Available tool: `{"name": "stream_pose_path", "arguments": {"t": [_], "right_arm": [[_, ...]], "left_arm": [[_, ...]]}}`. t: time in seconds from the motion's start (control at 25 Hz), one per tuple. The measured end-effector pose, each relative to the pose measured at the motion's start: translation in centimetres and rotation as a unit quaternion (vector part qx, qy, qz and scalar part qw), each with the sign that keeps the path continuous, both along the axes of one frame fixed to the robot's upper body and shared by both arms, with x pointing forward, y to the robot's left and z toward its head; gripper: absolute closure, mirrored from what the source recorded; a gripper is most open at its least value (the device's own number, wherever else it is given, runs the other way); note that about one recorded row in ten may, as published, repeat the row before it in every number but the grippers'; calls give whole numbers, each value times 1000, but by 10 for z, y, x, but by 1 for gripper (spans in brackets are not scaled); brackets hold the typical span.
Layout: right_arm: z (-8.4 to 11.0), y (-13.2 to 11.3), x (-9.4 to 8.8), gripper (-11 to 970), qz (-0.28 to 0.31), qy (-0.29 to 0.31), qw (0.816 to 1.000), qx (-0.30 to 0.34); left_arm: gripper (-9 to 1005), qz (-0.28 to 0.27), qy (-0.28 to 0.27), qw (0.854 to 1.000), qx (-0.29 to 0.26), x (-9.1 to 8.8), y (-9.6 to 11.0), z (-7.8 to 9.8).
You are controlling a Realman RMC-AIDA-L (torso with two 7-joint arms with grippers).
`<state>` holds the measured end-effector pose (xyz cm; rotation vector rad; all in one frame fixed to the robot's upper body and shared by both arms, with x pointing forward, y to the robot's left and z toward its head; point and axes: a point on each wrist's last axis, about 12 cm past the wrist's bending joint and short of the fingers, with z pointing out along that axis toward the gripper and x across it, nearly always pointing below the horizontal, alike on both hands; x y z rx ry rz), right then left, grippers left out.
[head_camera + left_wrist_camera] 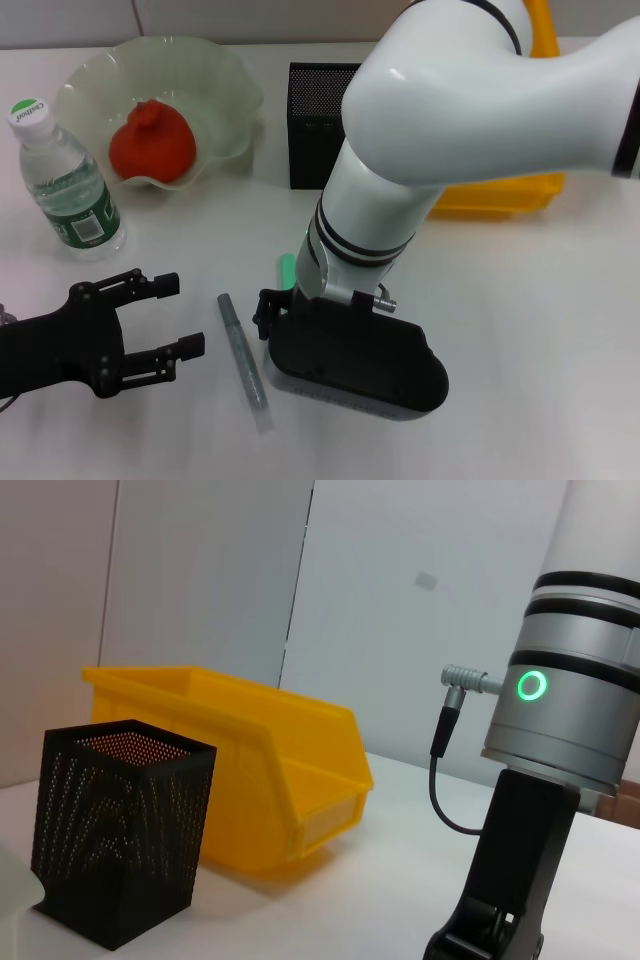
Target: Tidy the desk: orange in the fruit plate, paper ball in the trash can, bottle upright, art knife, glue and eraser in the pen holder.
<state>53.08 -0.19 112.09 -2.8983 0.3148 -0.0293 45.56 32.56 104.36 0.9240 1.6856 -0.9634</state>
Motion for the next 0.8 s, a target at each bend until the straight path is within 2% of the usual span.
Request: {"name": "stream_pose_path", "arguments": {"t": [0.56,0.8], "right_arm": [[-3,-1,-4,583,15,-1,1000,-8],[-3,-1,-4,642,15,-1,1000,-9]], "left_arm": [[196,1,1,1000,-3,0,-1,0],[197,1,0,1000,-4,0,-1,0]]}}
